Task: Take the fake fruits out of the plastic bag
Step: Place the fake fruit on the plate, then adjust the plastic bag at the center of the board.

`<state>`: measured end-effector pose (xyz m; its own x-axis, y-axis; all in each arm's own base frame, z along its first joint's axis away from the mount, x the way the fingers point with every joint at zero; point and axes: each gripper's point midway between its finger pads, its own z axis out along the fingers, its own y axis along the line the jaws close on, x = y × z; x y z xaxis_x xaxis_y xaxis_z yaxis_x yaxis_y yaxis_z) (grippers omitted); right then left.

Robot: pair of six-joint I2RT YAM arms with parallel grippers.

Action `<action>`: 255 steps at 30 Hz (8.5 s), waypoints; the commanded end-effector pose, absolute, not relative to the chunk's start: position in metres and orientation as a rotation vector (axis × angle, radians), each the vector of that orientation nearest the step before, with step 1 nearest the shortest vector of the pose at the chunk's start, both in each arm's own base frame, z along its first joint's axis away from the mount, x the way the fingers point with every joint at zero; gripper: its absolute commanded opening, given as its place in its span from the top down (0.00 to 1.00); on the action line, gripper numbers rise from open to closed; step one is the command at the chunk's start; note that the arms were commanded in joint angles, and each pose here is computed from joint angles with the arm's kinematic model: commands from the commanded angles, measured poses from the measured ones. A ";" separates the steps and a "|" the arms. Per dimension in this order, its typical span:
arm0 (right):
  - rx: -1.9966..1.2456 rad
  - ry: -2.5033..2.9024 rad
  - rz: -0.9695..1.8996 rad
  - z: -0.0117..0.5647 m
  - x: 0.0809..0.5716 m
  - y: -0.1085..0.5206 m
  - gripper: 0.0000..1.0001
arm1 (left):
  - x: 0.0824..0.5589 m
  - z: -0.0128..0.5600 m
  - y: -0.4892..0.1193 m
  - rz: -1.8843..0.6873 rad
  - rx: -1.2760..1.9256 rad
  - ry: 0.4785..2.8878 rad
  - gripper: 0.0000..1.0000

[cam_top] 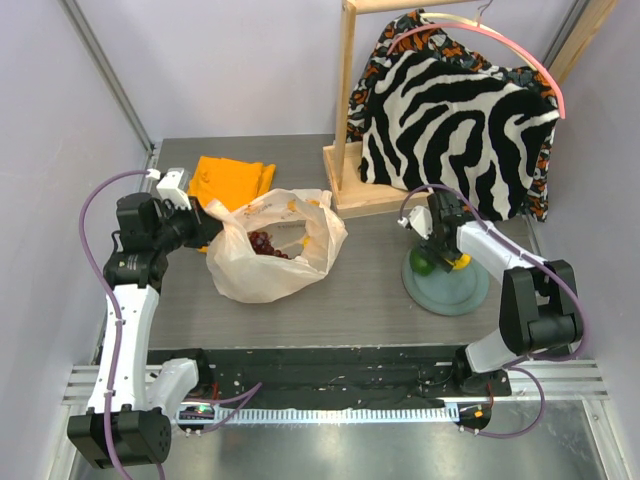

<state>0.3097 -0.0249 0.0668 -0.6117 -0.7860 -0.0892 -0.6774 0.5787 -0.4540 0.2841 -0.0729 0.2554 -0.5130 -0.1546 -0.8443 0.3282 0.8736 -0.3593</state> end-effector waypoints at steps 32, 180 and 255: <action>-1.009 2.421 -0.417 0.168 0.314 -0.005 0.03 | 0.284 0.269 -0.076 -0.600 0.149 1.962 0.99; -1.427 1.841 0.439 0.152 0.320 0.384 0.49 | 0.236 0.236 -0.070 -0.476 0.393 2.153 1.00; -1.193 2.047 0.500 0.146 0.327 0.317 0.55 | 0.226 0.227 -0.077 -0.511 0.388 2.221 1.00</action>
<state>0.3072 0.2970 0.1227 -0.3677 -0.6360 -0.6785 -0.8817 0.4705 0.0367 0.2406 -0.0773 0.2331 -0.6178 0.0189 -0.7861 0.3940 0.8726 -0.2886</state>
